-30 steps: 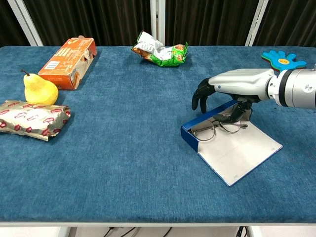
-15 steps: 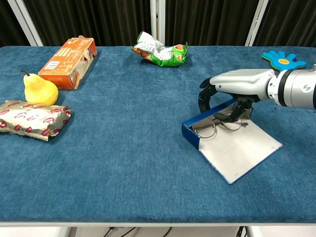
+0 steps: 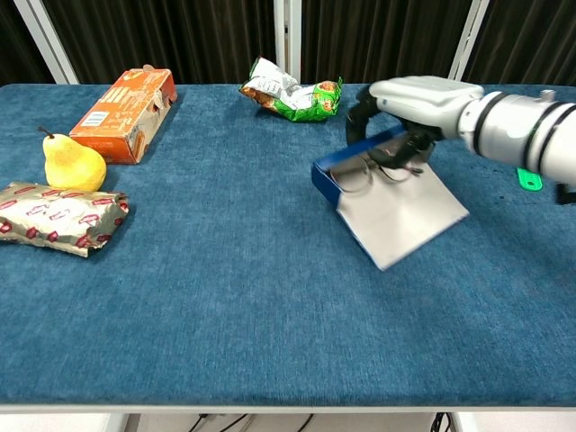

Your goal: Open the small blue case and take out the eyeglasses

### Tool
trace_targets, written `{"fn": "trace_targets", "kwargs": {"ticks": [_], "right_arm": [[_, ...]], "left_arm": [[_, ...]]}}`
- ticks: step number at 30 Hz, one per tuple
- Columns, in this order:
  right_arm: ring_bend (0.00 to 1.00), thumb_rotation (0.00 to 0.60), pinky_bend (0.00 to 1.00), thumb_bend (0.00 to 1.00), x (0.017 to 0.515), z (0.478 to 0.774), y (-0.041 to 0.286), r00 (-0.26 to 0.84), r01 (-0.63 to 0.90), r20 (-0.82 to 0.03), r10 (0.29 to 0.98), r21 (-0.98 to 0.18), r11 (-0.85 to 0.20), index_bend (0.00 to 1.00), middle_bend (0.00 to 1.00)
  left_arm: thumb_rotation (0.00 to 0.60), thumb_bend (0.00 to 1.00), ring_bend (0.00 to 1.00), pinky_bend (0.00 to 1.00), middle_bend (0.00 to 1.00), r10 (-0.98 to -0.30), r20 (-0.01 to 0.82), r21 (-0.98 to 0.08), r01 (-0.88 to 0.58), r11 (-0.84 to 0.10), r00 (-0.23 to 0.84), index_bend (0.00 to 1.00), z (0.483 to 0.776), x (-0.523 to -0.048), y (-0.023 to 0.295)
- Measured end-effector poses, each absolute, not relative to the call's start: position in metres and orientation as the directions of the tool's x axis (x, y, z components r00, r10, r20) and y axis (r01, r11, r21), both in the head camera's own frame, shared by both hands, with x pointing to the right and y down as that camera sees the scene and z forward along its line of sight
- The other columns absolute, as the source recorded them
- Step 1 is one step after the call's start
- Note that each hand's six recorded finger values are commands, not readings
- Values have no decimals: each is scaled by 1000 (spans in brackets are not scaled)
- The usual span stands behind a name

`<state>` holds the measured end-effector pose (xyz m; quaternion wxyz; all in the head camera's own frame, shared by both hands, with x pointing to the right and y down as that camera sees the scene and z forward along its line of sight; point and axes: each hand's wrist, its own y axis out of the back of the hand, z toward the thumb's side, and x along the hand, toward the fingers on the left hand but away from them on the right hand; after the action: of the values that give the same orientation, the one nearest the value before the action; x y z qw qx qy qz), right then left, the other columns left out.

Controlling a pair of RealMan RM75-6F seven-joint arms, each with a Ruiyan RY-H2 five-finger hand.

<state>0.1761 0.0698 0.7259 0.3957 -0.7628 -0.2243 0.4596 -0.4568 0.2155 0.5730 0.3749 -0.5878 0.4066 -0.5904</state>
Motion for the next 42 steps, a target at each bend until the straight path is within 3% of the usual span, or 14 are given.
{"fn": "trace_targets", "kwargs": {"ticks": [12, 18, 21, 22, 24, 27, 32, 37, 42], "right_arm": [[57, 600, 0, 477, 151, 734, 64, 415, -18, -314, 854, -941, -337, 653, 402], [57, 600, 0, 456, 152, 741, 62, 400, -26, -329, 856, -937, -348, 641, 392], [35, 600, 0, 386, 153, 750, 61, 386, -43, -383, 839, -916, -398, 462, 320], [17, 600, 0, 355, 154, 754, 60, 378, -53, -411, 830, -904, -423, 321, 260], [0, 600, 0, 332, 155, 760, 60, 365, -66, -455, 812, -883, -464, 153, 178], [0, 600, 0, 308, 157, 760, 59, 359, -65, -502, 787, -855, -515, 41, 110], [0, 600, 0, 300, 156, 738, 62, 401, -17, -496, 770, -845, -535, 50, 143], [0, 600, 0, 300, 170, 713, 78, 457, 26, -500, 735, -819, -573, 224, 217], [0, 600, 0, 300, 195, 716, 107, 472, -19, -571, 672, -769, -639, 333, 233]], "left_arm": [[600, 165, 414, 455, 512, -920, 391, -920, -40, -390, -24, 524, 573, -457, 215], [600, 165, 414, 454, 512, -920, 391, -920, -39, -390, -23, 524, 573, -457, 215], [600, 166, 414, 454, 512, -920, 391, -920, -38, -390, -24, 524, 573, -457, 215], [600, 166, 414, 454, 512, -920, 391, -920, -38, -390, -25, 524, 573, -457, 215], [600, 165, 414, 454, 512, -920, 391, -920, -39, -390, -26, 524, 573, -457, 215], [600, 165, 414, 454, 512, -920, 392, -920, -38, -391, -25, 524, 574, -457, 215], [600, 166, 414, 454, 512, -919, 392, -919, -37, -391, -24, 524, 574, -457, 215], [600, 166, 414, 454, 512, -919, 393, -919, -36, -392, -25, 524, 574, -457, 215], [600, 166, 414, 454, 512, -919, 393, -919, -35, -392, -25, 524, 573, -456, 215]]}}
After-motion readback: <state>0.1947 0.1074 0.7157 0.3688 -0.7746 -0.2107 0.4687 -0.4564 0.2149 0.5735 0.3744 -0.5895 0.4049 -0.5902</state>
